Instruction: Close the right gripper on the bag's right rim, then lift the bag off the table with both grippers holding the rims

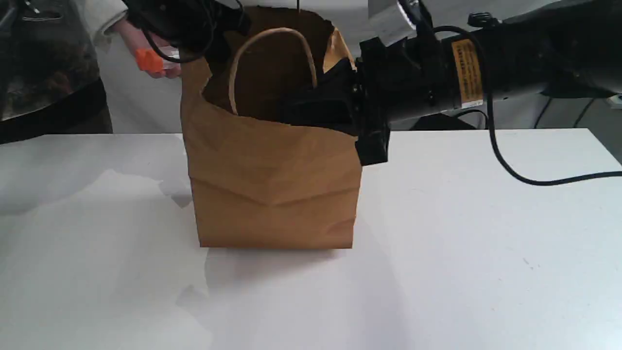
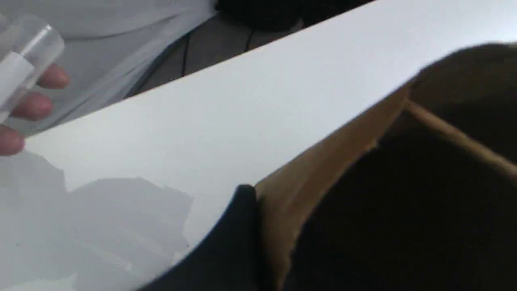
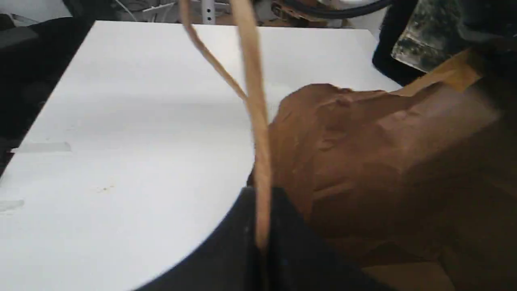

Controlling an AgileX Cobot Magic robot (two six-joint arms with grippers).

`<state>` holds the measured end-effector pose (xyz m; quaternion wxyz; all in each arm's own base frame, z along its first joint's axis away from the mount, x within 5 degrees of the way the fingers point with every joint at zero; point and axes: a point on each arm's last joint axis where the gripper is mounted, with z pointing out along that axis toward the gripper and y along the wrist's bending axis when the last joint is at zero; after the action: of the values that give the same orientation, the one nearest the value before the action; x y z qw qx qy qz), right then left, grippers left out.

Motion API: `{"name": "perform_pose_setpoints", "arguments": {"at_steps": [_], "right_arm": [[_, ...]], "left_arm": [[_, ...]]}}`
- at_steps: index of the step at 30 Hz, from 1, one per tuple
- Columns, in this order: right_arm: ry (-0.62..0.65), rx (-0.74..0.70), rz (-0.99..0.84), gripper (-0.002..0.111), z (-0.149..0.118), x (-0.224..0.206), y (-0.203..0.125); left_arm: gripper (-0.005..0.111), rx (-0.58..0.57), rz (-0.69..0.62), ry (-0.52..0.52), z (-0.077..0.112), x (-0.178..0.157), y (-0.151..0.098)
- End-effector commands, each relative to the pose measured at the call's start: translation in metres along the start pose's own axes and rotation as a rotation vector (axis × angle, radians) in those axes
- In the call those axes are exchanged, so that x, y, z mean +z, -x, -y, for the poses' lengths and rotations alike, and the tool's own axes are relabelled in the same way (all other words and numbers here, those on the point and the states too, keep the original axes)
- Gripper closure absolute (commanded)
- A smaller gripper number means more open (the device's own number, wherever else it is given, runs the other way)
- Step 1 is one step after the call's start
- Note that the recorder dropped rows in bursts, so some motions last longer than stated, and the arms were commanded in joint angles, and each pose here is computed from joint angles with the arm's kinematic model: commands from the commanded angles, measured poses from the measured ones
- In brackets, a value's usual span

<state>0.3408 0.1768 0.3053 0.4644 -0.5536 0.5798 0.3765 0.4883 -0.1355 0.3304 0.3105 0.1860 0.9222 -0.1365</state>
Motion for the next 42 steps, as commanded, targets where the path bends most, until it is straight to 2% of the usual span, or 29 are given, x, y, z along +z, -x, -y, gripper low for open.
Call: {"name": "perform_pose_setpoints", "arguments": {"at_steps": [1,8,11,14,25,31,36,42], "right_arm": [[0.075,-0.028,0.054,0.108,-0.015,-0.008,0.022],[0.044,-0.044,0.179,0.108,-0.026,-0.022,0.053],[0.028,-0.071,0.219,0.108,-0.033,-0.030,0.068],[-0.046,-0.092,0.222,0.108,-0.035,-0.036,0.078],[-0.164,-0.097,0.295,0.108,-0.028,-0.042,0.089],[-0.251,-0.123,0.309,0.108,-0.021,-0.044,0.091],[-0.371,-0.161,0.329,0.108,-0.009,-0.046,0.091],[-0.425,-0.163,0.392,0.108,0.015,-0.035,0.079]], "left_arm": [[0.107,-0.015,0.059,0.007,0.013,-0.026,0.009],[0.107,-0.024,0.053,0.078,0.026,-0.026,0.009],[0.107,-0.007,0.051,0.063,0.038,-0.025,0.010],[0.107,0.006,0.017,0.051,0.047,-0.024,0.004],[0.107,0.039,-0.233,0.054,0.035,-0.004,-0.048],[0.107,0.045,-0.253,0.015,0.037,0.000,-0.053],[0.107,0.045,-0.247,-0.025,0.041,0.000,-0.052],[0.107,0.082,-0.321,-0.056,0.040,0.015,-0.070]]}}
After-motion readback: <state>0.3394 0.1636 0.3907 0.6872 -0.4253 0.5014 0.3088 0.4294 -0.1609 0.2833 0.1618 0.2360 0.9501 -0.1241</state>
